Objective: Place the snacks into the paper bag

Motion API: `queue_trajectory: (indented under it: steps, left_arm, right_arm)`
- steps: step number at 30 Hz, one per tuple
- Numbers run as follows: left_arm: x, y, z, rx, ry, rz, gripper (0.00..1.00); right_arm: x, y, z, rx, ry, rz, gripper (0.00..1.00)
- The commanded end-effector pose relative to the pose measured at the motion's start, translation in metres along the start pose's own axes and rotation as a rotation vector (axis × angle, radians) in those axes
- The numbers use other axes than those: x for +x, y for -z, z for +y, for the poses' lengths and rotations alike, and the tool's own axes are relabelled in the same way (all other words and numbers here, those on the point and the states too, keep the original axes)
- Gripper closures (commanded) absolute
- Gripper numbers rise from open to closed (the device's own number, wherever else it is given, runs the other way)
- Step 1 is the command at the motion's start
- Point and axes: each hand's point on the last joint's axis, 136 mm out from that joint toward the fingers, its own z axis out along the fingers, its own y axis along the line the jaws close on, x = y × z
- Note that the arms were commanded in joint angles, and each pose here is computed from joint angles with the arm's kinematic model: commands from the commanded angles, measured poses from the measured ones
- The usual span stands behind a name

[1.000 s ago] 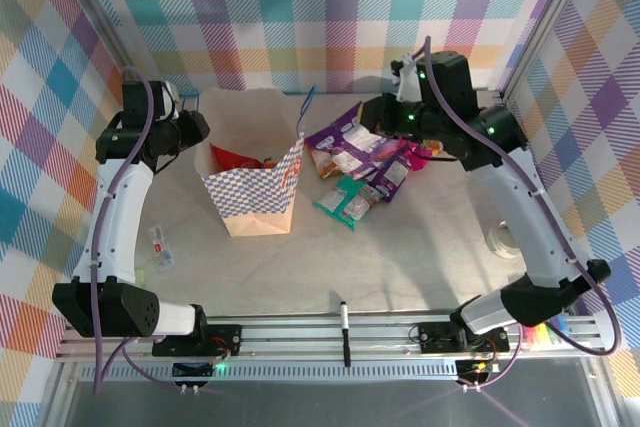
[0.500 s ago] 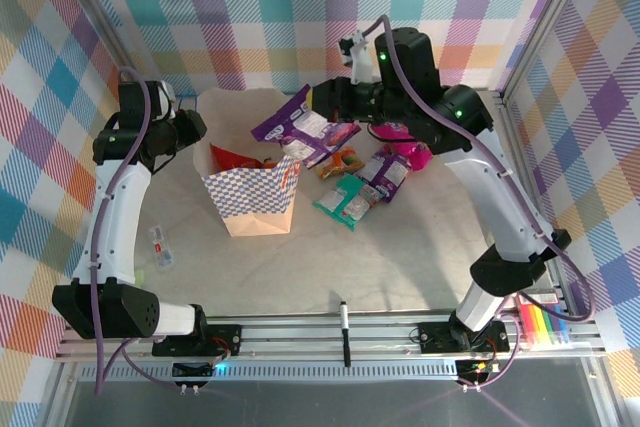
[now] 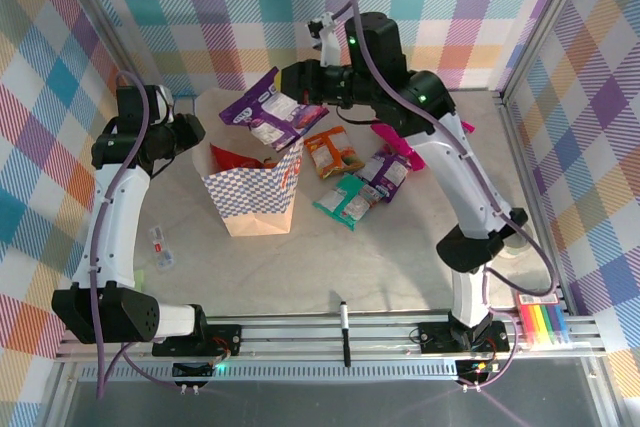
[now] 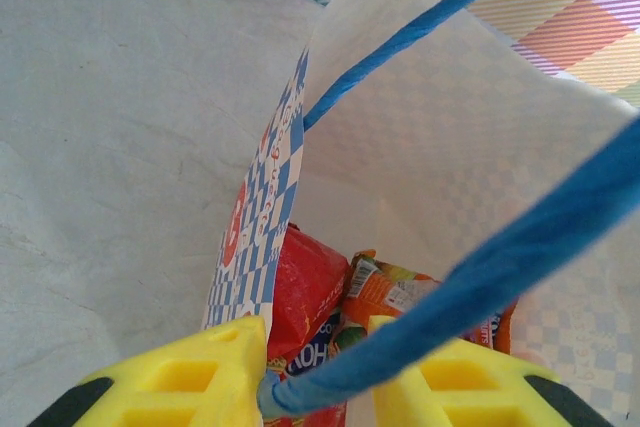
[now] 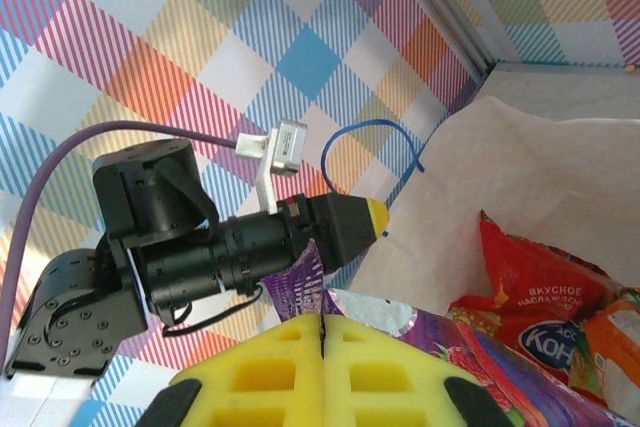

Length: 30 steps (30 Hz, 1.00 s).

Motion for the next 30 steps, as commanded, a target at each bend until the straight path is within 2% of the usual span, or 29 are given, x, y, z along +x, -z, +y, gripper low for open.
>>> queue_trajectory:
  steps: [1,10,25,30]
  left_arm:
    - [-0.009,0.011,-0.004,0.037,0.016,-0.045,0.68]
    - [-0.005,0.006,-0.003,0.04,0.027,-0.032,0.68]
    - [-0.004,0.013,0.003,0.028,0.038,-0.042,0.68]
    - [-0.011,0.019,0.018,0.023,0.12,-0.076,0.68]
  right_arm:
    - [-0.022,0.006,0.031,-0.113,0.031,-0.083,1.0]
    - [-0.021,-0.029,0.03,-0.184,-0.018,-0.068,1.0]
    - [-0.002,-0.085,0.003,-0.158,-0.066,-0.034,1.0]
    - [0.01,-0.101,-0.011,-0.126,-0.098,-0.002,1.0]
